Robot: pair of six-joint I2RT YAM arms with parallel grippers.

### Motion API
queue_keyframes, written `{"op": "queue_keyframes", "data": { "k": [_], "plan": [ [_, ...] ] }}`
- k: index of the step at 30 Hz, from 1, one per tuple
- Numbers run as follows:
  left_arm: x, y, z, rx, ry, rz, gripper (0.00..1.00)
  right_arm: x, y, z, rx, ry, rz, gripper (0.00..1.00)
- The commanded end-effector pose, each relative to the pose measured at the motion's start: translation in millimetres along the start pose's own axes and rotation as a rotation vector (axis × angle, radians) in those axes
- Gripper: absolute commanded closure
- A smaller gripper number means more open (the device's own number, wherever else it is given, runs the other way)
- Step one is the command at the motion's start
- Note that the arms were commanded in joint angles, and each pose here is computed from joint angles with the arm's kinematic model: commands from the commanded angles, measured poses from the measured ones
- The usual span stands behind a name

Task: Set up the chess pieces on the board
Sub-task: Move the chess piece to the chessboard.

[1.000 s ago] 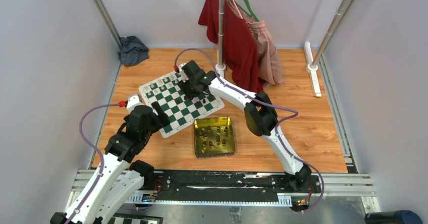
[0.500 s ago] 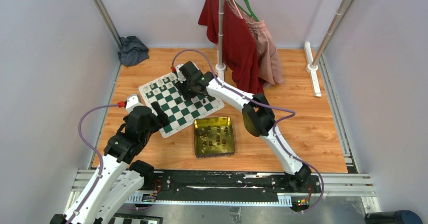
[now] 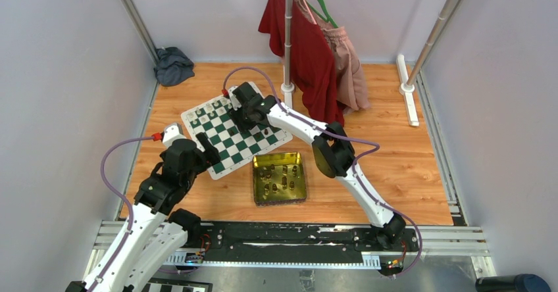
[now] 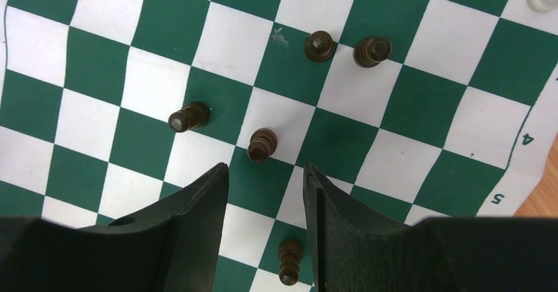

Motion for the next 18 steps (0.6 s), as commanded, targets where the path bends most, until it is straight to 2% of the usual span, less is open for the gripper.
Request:
{"op": "queue_keyframes", "data": {
  "k": [1,18],
  "plan": [
    [-0.1,-0.1,3.4,0.004,0.022,-0.015,0.00,-4.7,1.7,11.5,0.002,0.022,0.001,0.50],
    [-0.9,-0.6,5.3,-0.022,0.031,-0.015,0.00,-14.0,4.1,15.5,-0.006,0.038,-0.011,0.56]
  ]
}}
Point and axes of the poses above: each gripper's point midway between its finger pads, its own x axis back along the fingers, its own z axis along the line the jaws close on, y = z × x, the point moved 7 cm from there along x, back along the fingers, and after that the axes turned 1 degree about x, right-handed, at the moved point
